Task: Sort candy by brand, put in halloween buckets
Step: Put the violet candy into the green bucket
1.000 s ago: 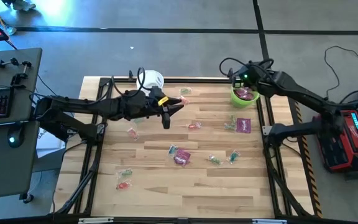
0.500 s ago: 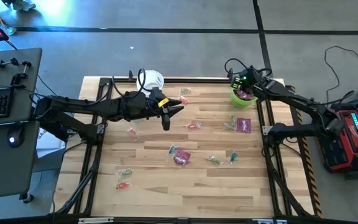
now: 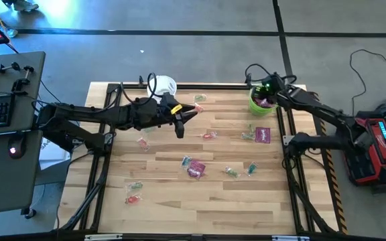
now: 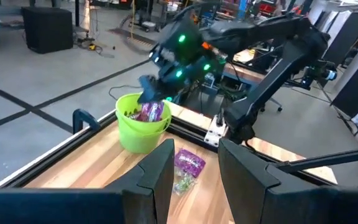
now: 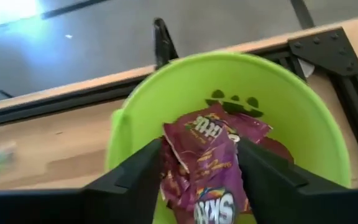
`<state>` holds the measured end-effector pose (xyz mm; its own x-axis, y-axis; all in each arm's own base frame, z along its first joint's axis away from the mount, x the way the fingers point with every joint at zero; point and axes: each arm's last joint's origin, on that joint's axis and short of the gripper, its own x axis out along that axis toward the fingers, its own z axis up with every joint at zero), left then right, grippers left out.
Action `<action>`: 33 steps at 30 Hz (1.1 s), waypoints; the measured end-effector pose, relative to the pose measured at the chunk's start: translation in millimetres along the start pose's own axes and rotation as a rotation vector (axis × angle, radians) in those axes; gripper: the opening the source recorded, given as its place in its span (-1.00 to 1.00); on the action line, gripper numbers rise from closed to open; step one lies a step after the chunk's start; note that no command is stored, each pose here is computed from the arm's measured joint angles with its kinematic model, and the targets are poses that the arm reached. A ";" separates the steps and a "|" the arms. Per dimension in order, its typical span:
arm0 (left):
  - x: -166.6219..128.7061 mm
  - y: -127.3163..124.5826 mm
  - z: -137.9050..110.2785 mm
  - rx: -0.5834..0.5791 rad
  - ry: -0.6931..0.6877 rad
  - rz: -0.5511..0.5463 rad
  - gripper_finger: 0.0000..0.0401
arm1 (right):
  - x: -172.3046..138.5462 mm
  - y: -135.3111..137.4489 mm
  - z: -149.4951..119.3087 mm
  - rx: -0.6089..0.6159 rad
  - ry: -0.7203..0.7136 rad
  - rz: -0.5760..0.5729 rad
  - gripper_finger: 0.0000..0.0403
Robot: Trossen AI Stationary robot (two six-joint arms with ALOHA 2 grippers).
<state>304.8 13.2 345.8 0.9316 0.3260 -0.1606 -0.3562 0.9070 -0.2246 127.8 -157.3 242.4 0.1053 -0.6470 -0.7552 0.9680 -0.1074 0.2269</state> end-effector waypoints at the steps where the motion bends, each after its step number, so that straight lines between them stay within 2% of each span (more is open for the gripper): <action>1: 0.1 0.7 -0.7 0.003 0.009 0.004 -0.43 | -4.9 -1.4 0.8 -0.006 -0.006 0.019 0.01; 6: 1.9 5.9 -14.6 -0.012 0.046 0.028 -0.44 | -30.9 -13.2 0.3 -0.041 -0.026 0.080 0.08; 10: 3.3 8.5 -25.3 -0.012 0.025 0.020 -0.48 | -41.4 -18.8 0.1 -0.043 -0.046 0.101 0.00; 13: 4.9 12.0 -31.9 -0.017 0.018 0.004 -0.53 | -40.4 -17.2 -0.9 -0.049 -0.011 0.132 -0.21; 16: 5.2 13.4 -29.5 -0.003 0.011 -0.021 -0.59 | -35.0 -13.8 -2.6 -0.083 0.042 0.152 -0.56; 18: 5.4 14.1 -29.7 0.015 0.014 -0.019 -0.63 | -29.6 -11.8 -3.9 -0.094 0.068 0.136 -0.83; 20: 5.6 14.3 -30.3 0.023 0.019 -0.018 -0.67 | -22.1 -9.3 -5.4 -0.110 0.094 0.109 -0.95; 24: 5.7 14.8 -30.3 0.023 0.020 -0.016 -0.74 | -5.1 -4.2 -8.7 -0.104 0.137 0.037 -0.92; 33: 6.0 16.0 -30.5 0.011 0.024 -0.010 -0.80 | 27.2 1.5 -17.0 -0.153 0.198 -0.117 -0.99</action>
<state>302.5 21.6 311.9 0.9330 0.3109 -0.1812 -0.3461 0.9131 -0.2156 136.0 -162.3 211.7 0.0188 -0.4752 -0.8797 0.9978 -0.0476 0.0470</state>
